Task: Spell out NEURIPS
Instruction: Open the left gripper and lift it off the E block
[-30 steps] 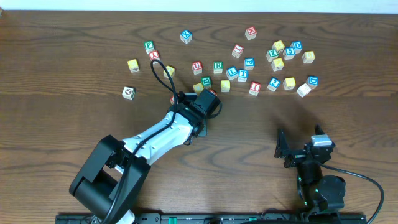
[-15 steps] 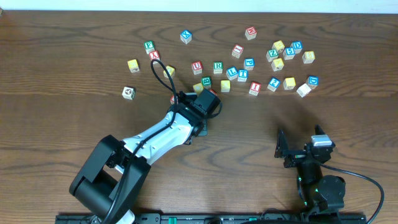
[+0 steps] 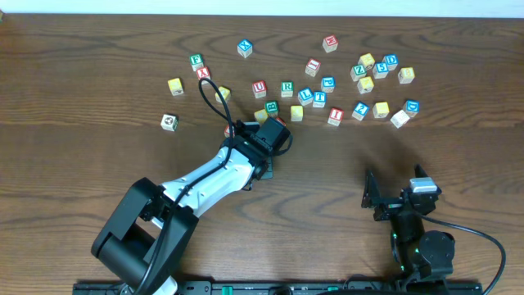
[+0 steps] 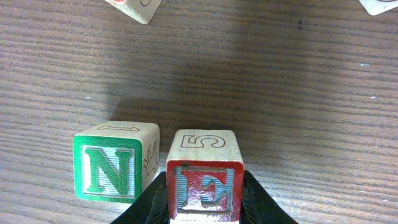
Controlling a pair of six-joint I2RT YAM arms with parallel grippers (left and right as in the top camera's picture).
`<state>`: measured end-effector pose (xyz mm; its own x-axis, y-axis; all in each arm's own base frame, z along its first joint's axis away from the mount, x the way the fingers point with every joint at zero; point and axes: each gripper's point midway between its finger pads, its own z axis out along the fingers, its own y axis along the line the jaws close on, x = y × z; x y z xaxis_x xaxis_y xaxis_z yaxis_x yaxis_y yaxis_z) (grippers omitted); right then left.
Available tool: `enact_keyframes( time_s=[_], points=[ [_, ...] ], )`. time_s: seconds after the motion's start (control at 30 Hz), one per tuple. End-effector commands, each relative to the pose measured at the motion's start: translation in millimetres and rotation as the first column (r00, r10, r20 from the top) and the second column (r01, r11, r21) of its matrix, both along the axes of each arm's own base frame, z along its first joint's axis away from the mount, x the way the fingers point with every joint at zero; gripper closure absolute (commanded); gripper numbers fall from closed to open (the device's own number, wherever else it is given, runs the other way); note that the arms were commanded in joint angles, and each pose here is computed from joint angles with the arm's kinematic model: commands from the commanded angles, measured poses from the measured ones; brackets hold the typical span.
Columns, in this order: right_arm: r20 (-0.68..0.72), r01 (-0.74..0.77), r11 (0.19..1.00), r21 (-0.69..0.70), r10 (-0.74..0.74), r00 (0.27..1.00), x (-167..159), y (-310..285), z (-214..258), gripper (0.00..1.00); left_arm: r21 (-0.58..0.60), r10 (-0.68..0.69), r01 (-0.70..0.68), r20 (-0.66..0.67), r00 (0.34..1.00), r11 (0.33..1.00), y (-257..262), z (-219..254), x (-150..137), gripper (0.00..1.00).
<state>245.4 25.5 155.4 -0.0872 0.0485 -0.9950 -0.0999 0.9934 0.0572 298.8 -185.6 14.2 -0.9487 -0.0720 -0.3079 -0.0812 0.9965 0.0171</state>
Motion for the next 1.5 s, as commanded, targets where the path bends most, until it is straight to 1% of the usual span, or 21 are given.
enact_keyframes(
  time_s=[0.0,0.17,0.23,0.37,0.63,0.8,1.03,1.47],
  points=[
    [-0.002,-0.006,1.000,0.009,0.006,1.000,0,2,-1,0.01,0.042,-0.007,0.008,-0.023,1.000,0.999,8,-12,-4,0.70],
    [-0.002,-0.007,1.000,0.009,0.007,1.000,0,2,-1,0.01,0.042,-0.007,0.008,-0.023,1.000,0.999,8,-12,-4,0.68],
    [-0.002,-0.007,1.000,0.009,0.007,1.000,0,2,-1,0.01,0.042,-0.007,0.008,-0.024,1.000,0.999,8,-12,-4,0.62],
    [-0.002,-0.006,1.000,0.009,0.006,1.000,0,2,-1,0.01,0.042,-0.007,0.008,-0.023,1.000,0.999,8,-12,-4,0.60],
    [-0.002,-0.007,1.000,0.009,0.007,1.000,0,2,-1,0.01,0.041,-0.007,0.008,-0.022,1.000,0.999,8,-11,-4,0.60],
    [-0.002,-0.006,1.000,0.009,0.006,1.000,0,2,-1,0.01,0.027,-0.018,0.018,-0.018,1.000,0.999,6,-3,-5,0.60],
    [-0.002,-0.006,1.000,0.009,0.006,1.000,0,2,-1,0.01,-0.002,-0.025,0.025,0.009,1.000,1.000,5,18,-6,0.60],
    [-0.002,-0.006,1.000,0.009,0.006,1.000,0,2,-1,0.01,-0.071,-0.021,0.029,0.103,0.994,0.997,5,65,-5,0.60]
  ],
)
